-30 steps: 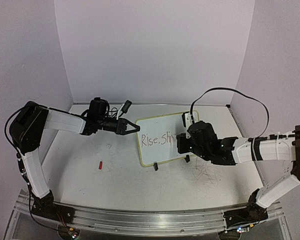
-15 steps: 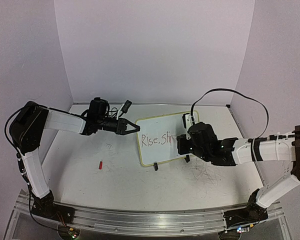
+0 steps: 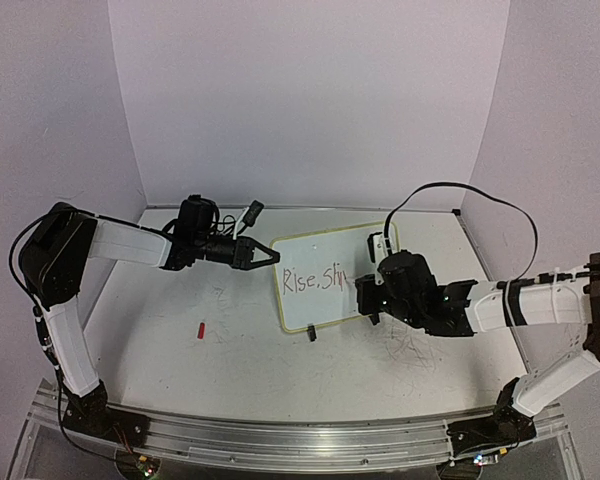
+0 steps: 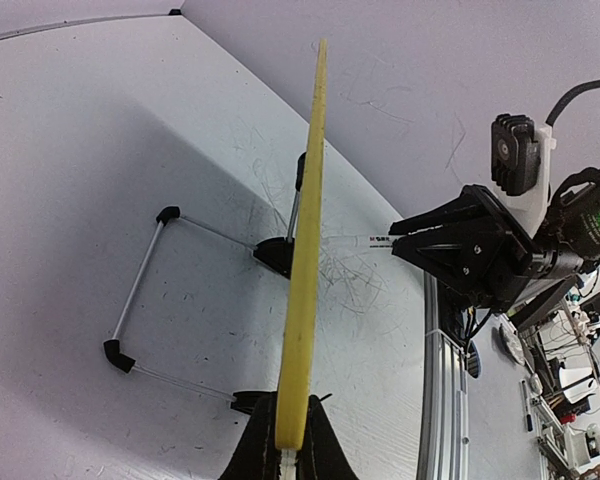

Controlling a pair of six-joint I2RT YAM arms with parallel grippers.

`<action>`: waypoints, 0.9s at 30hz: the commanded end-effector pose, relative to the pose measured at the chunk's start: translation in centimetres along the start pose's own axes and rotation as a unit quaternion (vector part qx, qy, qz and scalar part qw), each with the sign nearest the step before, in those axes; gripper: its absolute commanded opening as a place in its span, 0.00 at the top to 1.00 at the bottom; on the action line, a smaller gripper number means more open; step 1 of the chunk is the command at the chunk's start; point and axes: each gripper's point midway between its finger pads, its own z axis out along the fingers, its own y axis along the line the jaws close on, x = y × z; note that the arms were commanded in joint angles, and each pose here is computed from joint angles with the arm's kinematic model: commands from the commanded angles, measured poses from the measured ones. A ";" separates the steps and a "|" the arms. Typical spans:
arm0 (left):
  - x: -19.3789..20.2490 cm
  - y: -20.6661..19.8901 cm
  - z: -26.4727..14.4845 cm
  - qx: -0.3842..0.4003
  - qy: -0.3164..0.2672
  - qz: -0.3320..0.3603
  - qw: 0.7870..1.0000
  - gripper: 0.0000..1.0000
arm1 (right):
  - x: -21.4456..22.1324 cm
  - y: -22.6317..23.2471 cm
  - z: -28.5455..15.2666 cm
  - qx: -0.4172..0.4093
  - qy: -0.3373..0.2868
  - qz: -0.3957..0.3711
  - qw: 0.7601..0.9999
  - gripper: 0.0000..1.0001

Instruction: Write a sentence on the whiteboard

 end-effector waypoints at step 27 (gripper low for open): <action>-0.7 -0.6 0.1 -0.012 0.002 0.008 1.000 1.00 | -3.5 0.8 0.1 0.009 -0.041 0.003 0.999 1.00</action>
